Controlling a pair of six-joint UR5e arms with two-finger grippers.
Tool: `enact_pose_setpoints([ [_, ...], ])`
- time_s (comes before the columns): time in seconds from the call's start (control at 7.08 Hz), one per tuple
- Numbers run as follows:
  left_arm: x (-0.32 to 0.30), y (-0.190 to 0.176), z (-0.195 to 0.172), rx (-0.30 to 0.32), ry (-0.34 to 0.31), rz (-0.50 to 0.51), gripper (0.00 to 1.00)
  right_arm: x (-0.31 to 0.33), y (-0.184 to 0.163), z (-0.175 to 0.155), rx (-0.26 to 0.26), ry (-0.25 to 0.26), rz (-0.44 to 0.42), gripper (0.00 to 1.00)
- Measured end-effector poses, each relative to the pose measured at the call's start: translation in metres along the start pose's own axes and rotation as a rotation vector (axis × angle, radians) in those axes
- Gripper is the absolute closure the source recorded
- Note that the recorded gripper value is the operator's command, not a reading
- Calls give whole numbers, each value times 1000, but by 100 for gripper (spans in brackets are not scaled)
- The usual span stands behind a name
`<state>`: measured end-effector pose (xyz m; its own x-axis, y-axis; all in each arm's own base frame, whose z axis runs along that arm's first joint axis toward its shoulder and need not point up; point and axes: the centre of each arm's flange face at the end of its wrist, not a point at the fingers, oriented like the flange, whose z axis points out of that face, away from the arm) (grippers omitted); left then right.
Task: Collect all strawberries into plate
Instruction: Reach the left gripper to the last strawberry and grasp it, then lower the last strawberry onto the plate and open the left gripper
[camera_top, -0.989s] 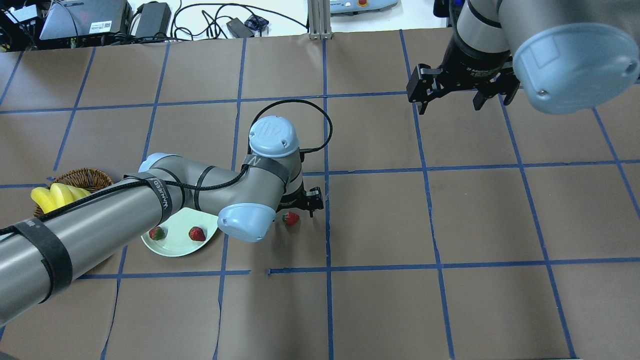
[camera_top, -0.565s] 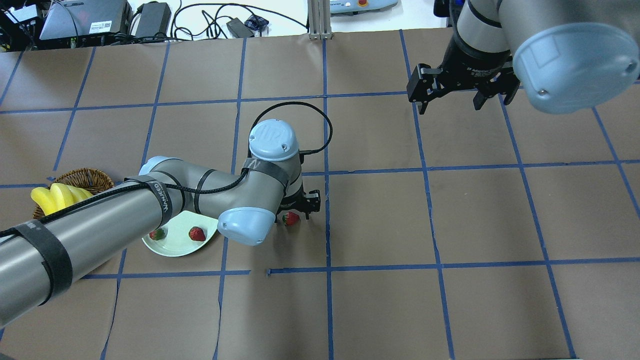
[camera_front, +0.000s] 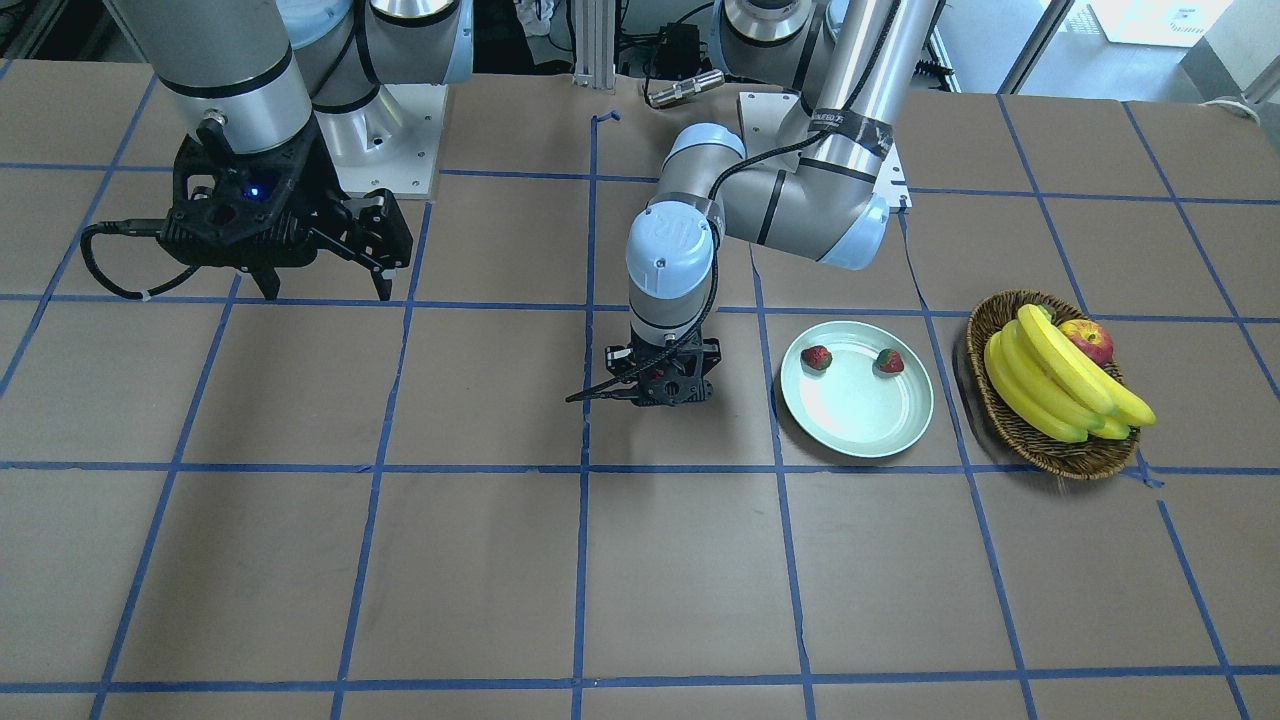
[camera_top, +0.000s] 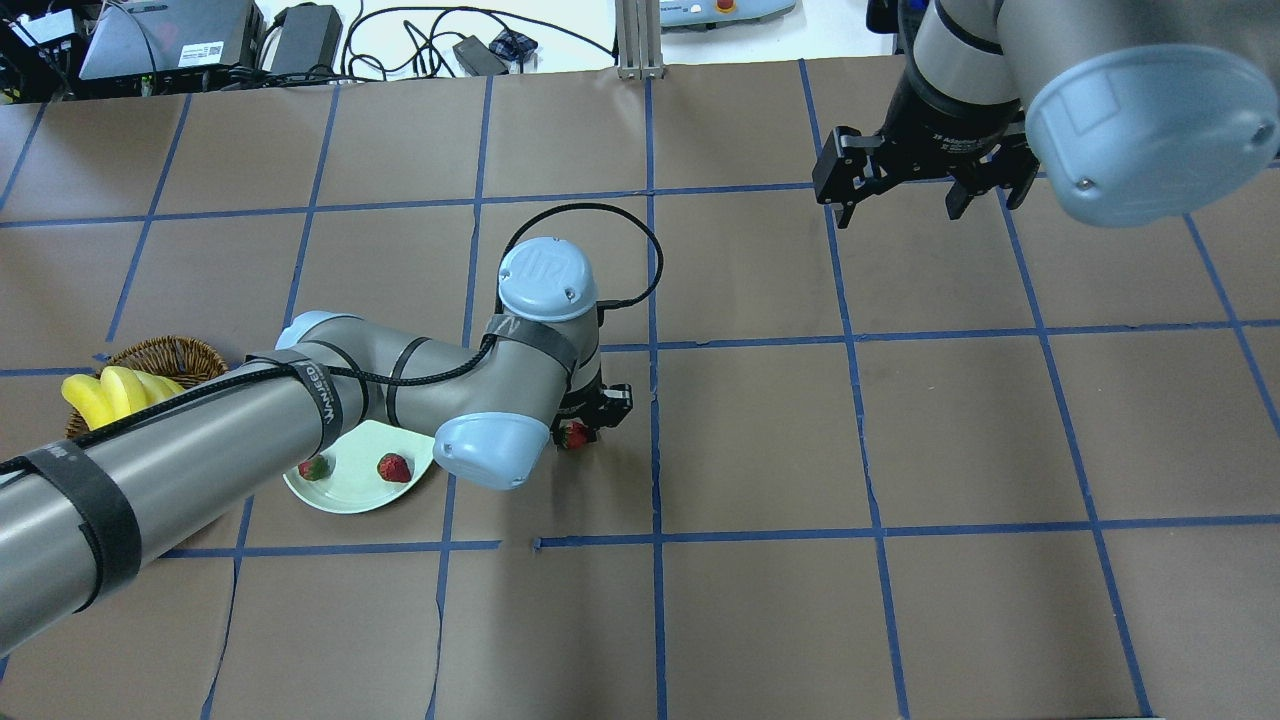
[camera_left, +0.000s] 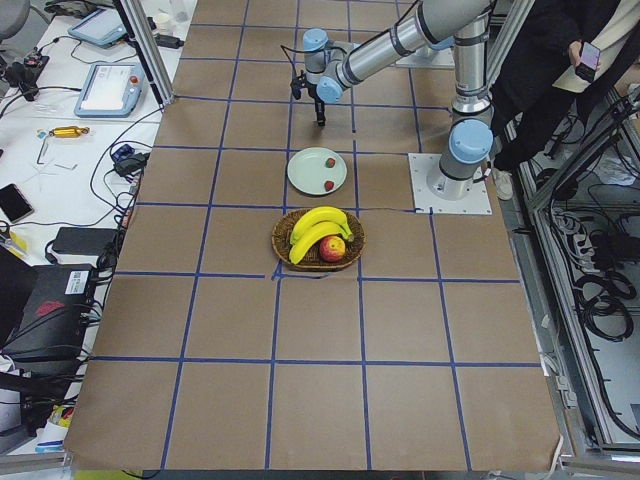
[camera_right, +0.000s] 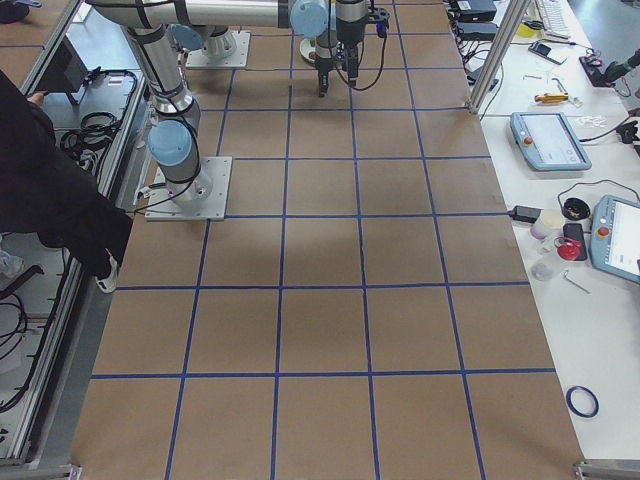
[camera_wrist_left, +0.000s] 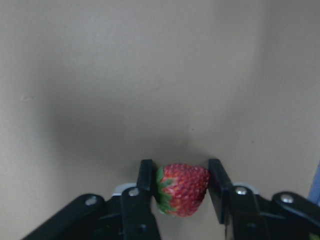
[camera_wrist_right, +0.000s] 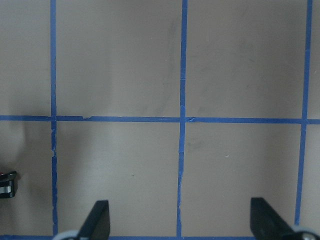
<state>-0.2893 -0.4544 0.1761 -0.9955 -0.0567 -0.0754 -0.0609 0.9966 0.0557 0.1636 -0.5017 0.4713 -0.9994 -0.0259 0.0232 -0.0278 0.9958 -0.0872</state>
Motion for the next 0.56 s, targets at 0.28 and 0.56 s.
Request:
enact_pose_setpoints([
  [0.28,-38,-21,-18,11,-51,51,66,0,0,0,0,0,1,0],
  [0.56,-114,-43,-36,-21,-77,101,66,0,0,1,-1,0,1,0],
])
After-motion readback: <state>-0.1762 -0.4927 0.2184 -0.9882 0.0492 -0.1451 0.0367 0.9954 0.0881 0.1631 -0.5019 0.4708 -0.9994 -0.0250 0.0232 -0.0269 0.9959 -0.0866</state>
